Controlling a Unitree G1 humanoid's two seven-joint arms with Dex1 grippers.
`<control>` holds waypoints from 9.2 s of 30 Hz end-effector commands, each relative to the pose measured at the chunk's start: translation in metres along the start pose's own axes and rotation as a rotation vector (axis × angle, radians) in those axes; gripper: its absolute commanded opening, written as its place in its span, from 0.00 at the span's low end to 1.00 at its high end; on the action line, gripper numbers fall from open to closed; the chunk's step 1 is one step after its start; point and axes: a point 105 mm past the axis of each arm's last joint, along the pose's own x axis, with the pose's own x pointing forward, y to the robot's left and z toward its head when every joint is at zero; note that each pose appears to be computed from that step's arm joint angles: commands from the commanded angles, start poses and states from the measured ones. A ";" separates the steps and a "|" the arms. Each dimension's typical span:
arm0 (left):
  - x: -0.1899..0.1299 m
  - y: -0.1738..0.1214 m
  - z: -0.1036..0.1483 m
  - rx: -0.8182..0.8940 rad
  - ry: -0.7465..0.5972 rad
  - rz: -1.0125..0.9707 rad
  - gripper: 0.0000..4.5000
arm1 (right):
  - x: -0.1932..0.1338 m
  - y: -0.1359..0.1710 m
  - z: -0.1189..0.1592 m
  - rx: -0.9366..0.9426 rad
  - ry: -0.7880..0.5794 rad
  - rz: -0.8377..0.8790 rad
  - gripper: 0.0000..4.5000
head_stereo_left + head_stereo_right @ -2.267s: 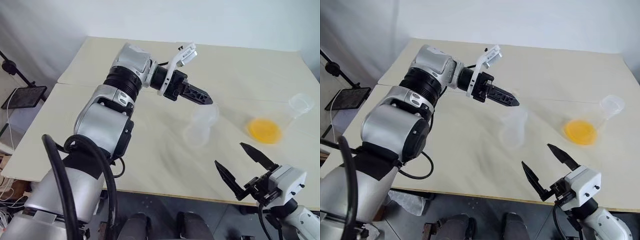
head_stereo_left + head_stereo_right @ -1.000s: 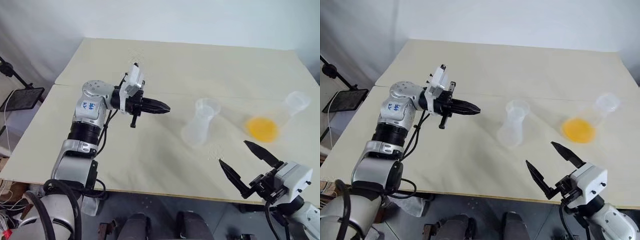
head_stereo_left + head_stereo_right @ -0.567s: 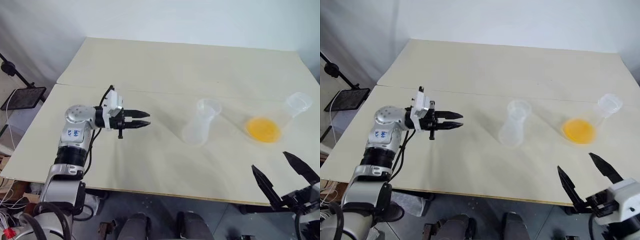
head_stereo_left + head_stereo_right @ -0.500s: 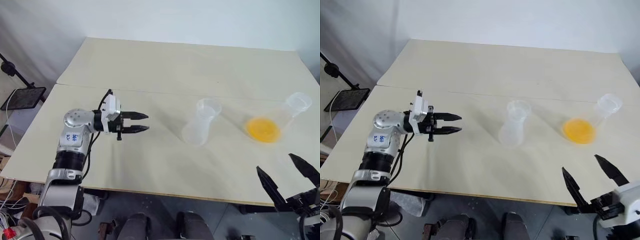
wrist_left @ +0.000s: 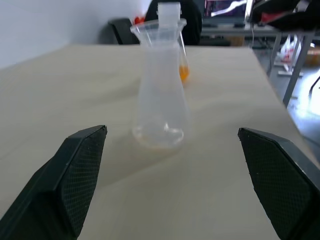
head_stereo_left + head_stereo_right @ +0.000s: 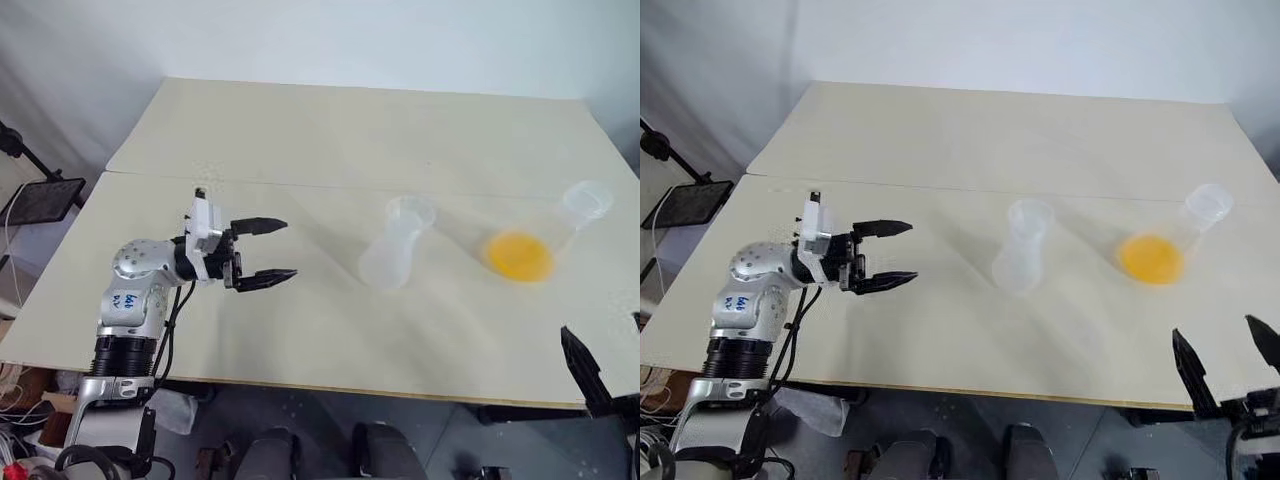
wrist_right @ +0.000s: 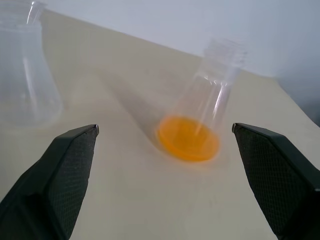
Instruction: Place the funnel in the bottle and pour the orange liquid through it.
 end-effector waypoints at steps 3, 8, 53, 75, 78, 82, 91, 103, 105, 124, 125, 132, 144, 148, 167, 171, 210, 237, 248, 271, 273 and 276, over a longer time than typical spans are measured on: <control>-0.002 -0.008 0.017 -0.021 -0.035 -0.025 0.99 | 0.045 -0.022 0.014 0.053 -0.067 -0.049 1.00; 0.004 -0.011 0.023 -0.027 -0.059 -0.018 0.99 | 0.074 -0.034 0.013 0.073 -0.051 -0.082 1.00; 0.014 -0.025 0.032 -0.052 -0.095 -0.026 0.99 | 0.179 -0.066 -0.005 0.166 -0.071 -0.147 1.00; 0.013 -0.024 0.028 -0.050 -0.076 -0.017 1.00 | 0.183 -0.029 0.041 0.086 -0.240 0.048 0.55; 0.012 -0.023 0.026 -0.055 -0.072 -0.009 1.00 | 0.186 0.008 0.062 -0.075 -0.255 0.203 0.55; 0.014 -0.022 0.025 -0.062 -0.075 -0.004 1.00 | 0.189 0.041 0.070 -0.293 -0.246 0.310 0.55; 0.018 -0.023 0.024 -0.069 -0.088 0.001 1.00 | 0.190 0.082 0.083 -0.363 -0.322 0.379 0.55; 0.020 -0.022 0.024 -0.067 -0.093 0.004 1.00 | 0.192 0.079 0.086 -0.586 -0.364 0.323 0.55; 0.021 -0.022 0.024 -0.067 -0.095 0.003 1.00 | 0.192 0.081 0.085 -0.611 -0.371 0.326 0.55; 0.026 -0.023 0.025 -0.074 -0.108 0.002 1.00 | 0.196 0.092 0.084 -0.952 -0.374 0.279 0.55; 0.026 -0.023 0.025 -0.074 -0.108 0.002 1.00 | 0.196 0.092 0.086 -0.967 -0.381 0.273 0.55; 0.027 -0.022 0.025 -0.075 -0.113 0.004 1.00 | 0.194 0.092 0.098 -1.093 -0.449 0.224 0.55; 0.028 -0.021 0.025 -0.078 -0.122 0.009 1.00 | 0.194 0.097 0.095 -1.206 -0.474 0.258 0.55; 0.028 -0.021 0.026 -0.079 -0.125 0.011 1.00 | 0.194 0.097 0.096 -1.250 -0.490 0.251 0.55; 0.029 -0.020 0.027 -0.077 -0.135 0.018 1.00 | 0.196 0.092 0.095 -1.391 -0.513 0.204 0.55; 0.029 -0.020 0.027 -0.079 -0.136 0.020 1.00 | 0.197 0.090 0.094 -1.389 -0.500 0.203 0.55; 0.032 -0.017 0.027 -0.070 -0.155 0.038 1.00 | 0.198 0.085 0.095 -1.518 -0.536 0.185 0.55; 0.034 -0.016 0.027 -0.070 -0.160 0.033 1.00 | 0.202 0.079 0.089 -1.559 -0.533 0.155 0.55; 0.035 -0.015 0.027 -0.071 -0.164 0.037 1.00 | 0.198 0.082 0.095 -1.574 -0.570 0.154 0.55; 0.037 -0.015 0.025 -0.071 -0.174 0.047 1.00 | 0.201 0.091 0.097 -1.598 -0.610 0.187 0.55; 0.037 -0.015 0.026 -0.071 -0.175 0.047 1.00 | 0.201 0.091 0.096 -1.599 -0.610 0.188 0.55; 0.037 -0.015 0.026 -0.071 -0.175 0.047 1.00 | 0.201 0.090 0.095 -1.601 -0.608 0.187 0.55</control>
